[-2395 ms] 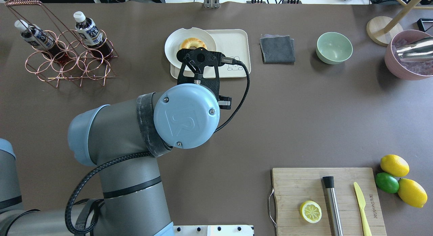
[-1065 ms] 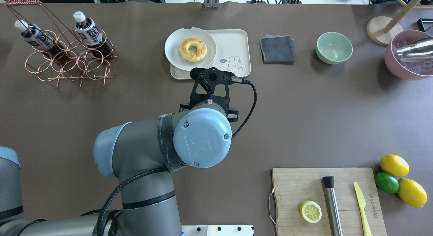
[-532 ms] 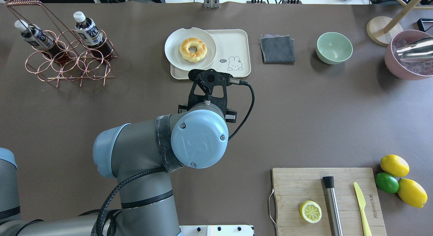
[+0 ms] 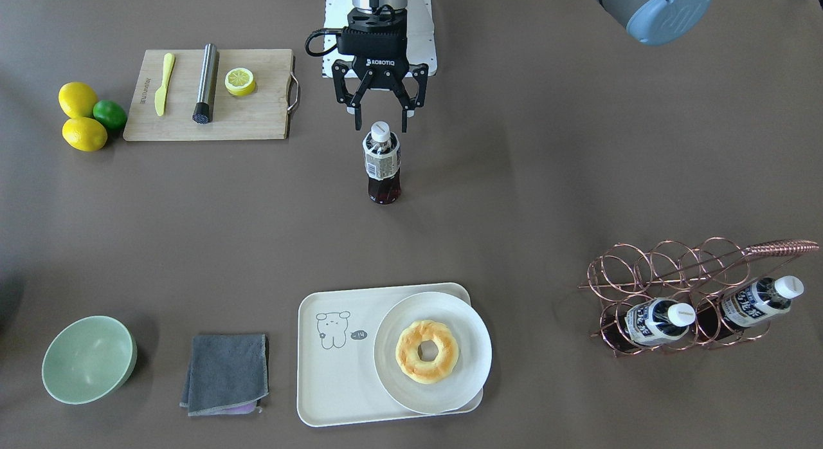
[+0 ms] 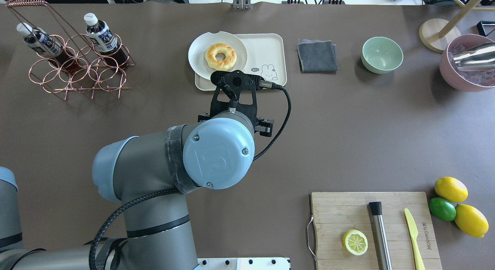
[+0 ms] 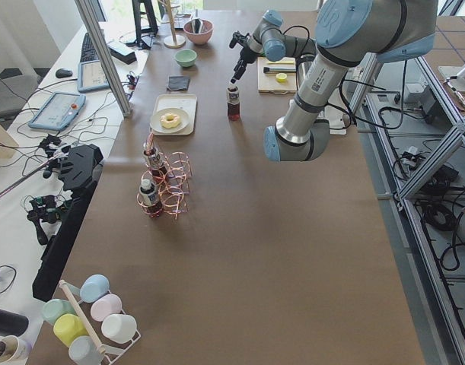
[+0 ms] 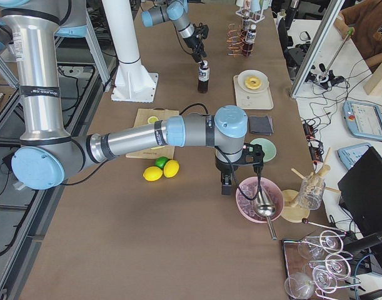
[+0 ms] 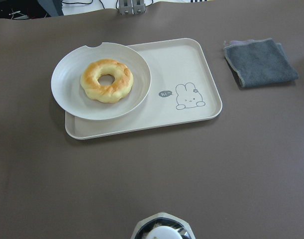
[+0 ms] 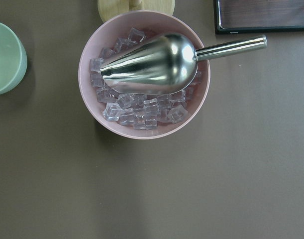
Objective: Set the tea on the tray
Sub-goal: 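Carry the bottle with the left gripper toward the tray and lower it, then release the bottle on the table near the tray and withdraw the left arm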
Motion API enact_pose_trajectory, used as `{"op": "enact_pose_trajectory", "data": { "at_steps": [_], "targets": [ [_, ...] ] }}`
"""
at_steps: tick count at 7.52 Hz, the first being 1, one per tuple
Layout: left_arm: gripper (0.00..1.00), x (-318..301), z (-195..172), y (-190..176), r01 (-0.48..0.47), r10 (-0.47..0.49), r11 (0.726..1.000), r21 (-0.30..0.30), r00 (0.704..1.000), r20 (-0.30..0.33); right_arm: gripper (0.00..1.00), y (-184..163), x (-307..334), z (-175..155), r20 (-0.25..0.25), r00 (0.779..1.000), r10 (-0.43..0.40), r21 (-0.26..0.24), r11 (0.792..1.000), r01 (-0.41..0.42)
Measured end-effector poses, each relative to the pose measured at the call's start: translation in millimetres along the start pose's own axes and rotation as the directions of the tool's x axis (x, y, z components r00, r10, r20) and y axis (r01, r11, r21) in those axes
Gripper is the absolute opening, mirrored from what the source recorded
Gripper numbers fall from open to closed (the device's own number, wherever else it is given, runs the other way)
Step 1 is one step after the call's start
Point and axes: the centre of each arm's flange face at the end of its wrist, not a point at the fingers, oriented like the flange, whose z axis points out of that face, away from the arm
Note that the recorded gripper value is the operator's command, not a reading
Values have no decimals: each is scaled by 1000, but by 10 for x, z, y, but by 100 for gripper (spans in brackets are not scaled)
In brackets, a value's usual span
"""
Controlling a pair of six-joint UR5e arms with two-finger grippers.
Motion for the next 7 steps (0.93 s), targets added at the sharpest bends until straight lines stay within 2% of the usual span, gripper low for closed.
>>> {"op": "enact_pose_trajectory", "data": {
  "at_steps": [1, 3, 5, 7],
  "targets": [
    [98, -83, -68, -131, 14, -14, 1000, 2, 1000, -9, 100, 0, -7, -2, 5, 1000, 4, 0, 1000, -4],
    [98, -511, -152, -654, 27, -28, 999, -33, 1000, -10, 100, 0, -80, -50, 27, 1000, 6, 9, 1000, -6],
    [98, -1434, -314, -1202, -17, 19, 997, -68, 999, 26, 100, 54, -354, -221, 42, 999, -10, 42, 999, 9],
    [98, -2657, -540, -1564, -59, 66, 993, -99, 996, 68, 100, 52, -1069, -339, 70, 997, 45, 55, 997, -49]
  ]
}}
